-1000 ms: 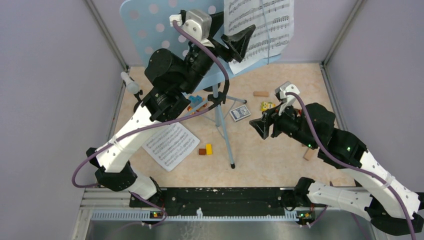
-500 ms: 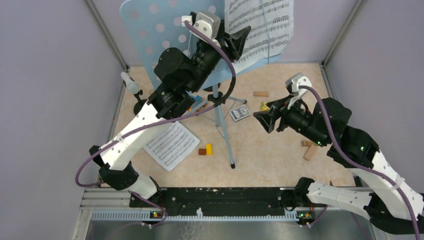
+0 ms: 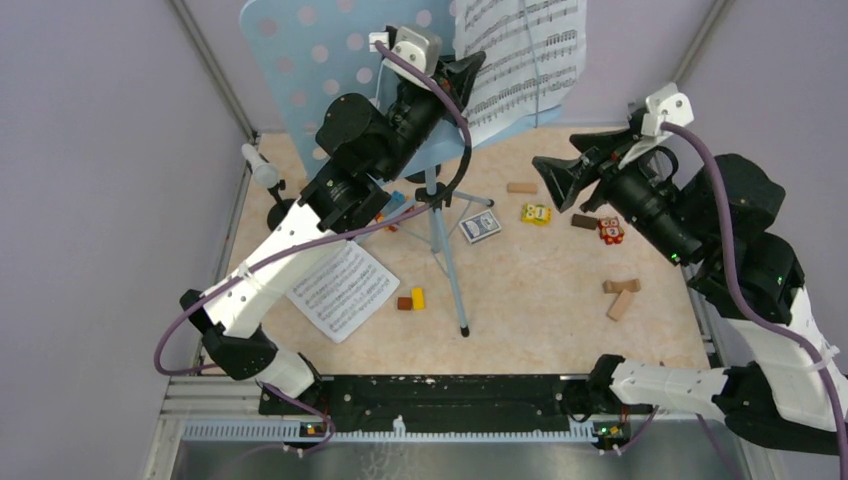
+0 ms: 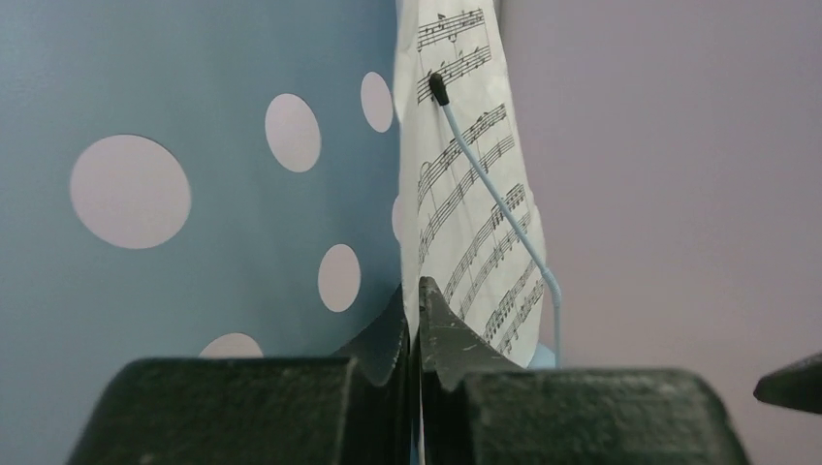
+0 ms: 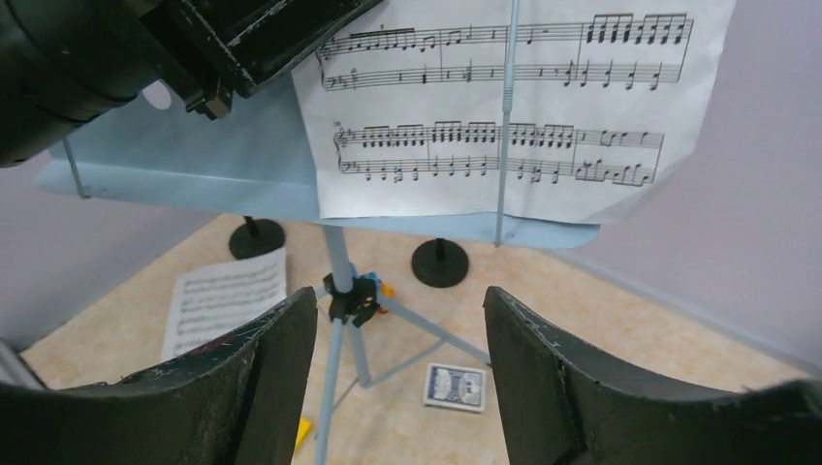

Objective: Pack up the instrument practice props

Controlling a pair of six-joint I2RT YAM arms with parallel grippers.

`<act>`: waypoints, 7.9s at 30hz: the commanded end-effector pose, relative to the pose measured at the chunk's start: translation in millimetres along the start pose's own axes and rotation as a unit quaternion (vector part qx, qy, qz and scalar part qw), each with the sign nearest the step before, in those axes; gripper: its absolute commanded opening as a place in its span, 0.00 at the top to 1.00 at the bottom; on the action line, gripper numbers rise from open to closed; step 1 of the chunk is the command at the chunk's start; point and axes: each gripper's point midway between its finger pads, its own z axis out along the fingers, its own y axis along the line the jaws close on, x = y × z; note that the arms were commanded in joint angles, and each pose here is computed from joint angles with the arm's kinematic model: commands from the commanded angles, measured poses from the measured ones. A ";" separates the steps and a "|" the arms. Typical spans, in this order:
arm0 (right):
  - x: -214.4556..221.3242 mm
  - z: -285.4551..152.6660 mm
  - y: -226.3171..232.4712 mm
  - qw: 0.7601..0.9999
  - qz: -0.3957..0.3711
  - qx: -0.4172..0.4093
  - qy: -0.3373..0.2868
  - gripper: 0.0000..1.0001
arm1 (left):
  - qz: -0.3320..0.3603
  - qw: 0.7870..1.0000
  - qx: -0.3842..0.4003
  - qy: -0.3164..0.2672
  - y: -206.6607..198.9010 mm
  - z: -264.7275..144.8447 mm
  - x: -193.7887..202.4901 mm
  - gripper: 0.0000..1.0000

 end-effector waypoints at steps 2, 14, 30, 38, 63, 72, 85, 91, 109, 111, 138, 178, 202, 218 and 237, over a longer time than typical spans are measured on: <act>-18.1 26.1 -10.6 0.997 -0.072 0.033 0.009 0.34 | -0.014 1.000 -0.010 -0.016 12.7 -0.5 -11.0 1.00; -66.9 80.9 -34.7 0.999 -0.029 -0.007 -0.033 0.31 | -0.022 1.000 -0.019 -0.009 17.0 -1.3 -9.0 1.00; -72.6 108.6 -36.1 0.998 -0.013 -0.034 -0.050 0.62 | -0.024 1.000 -0.014 -0.006 15.4 -2.4 -10.3 1.00; -73.5 118.3 -43.3 0.998 -0.013 -0.017 -0.053 0.77 | -0.024 1.000 -0.010 -0.005 13.7 -1.4 -10.1 1.00; -71.6 109.2 -48.1 0.993 -0.019 0.000 -0.117 1.00 | -0.036 0.994 -0.067 -0.079 39.9 -38.5 -83.2 1.00; -63.6 110.0 -50.7 0.993 -0.017 0.007 -0.113 1.00 | -0.080 0.988 -0.082 -0.099 52.8 -116.9 -132.6 1.00; -47.2 111.3 -52.9 0.995 0.002 0.014 -0.101 1.00 | -0.133 0.969 -0.203 -0.038 100.2 -250.4 -118.9 1.00; -47.2 108.4 -50.1 0.995 0.006 0.008 -0.095 0.91 | -0.160 0.928 -0.337 0.022 138.1 -327.1 -67.4 1.00; -10.9 67.7 -48.6 0.998 0.011 0.017 -0.067 0.51 | -0.182 0.853 -0.452 0.187 141.4 -394.1 105.3 1.00; -1.8 59.9 -48.4 0.998 0.015 0.019 -0.060 0.50 | -0.190 0.851 -0.443 0.209 132.4 -386.0 142.7 1.00; 94.1 18.4 -42.1 0.999 0.028 0.016 0.044 0.50 | -0.300 0.741 -0.516 0.307 196.7 -422.1 302.4 1.00; 227.3 -6.8 16.6 0.946 0.265 -0.059 0.175 0.50 | -0.194 0.930 -0.249 0.187 141.1 -343.3 176.1 0.01; 262.9 -14.4 36.3 0.915 0.339 -0.085 0.204 0.49 | -0.029 0.988 0.140 0.050 66.8 -193.7 179.6 0.01; 269.0 -20.9 31.4 0.917 0.325 -0.068 0.219 0.49 | -0.063 0.977 0.203 0.024 65.8 -142.7 205.8 0.15; 274.2 -7.1 30.5 0.903 0.368 -0.051 0.217 0.50 | -0.085 0.950 0.266 0.137 49.7 -129.6 254.3 0.74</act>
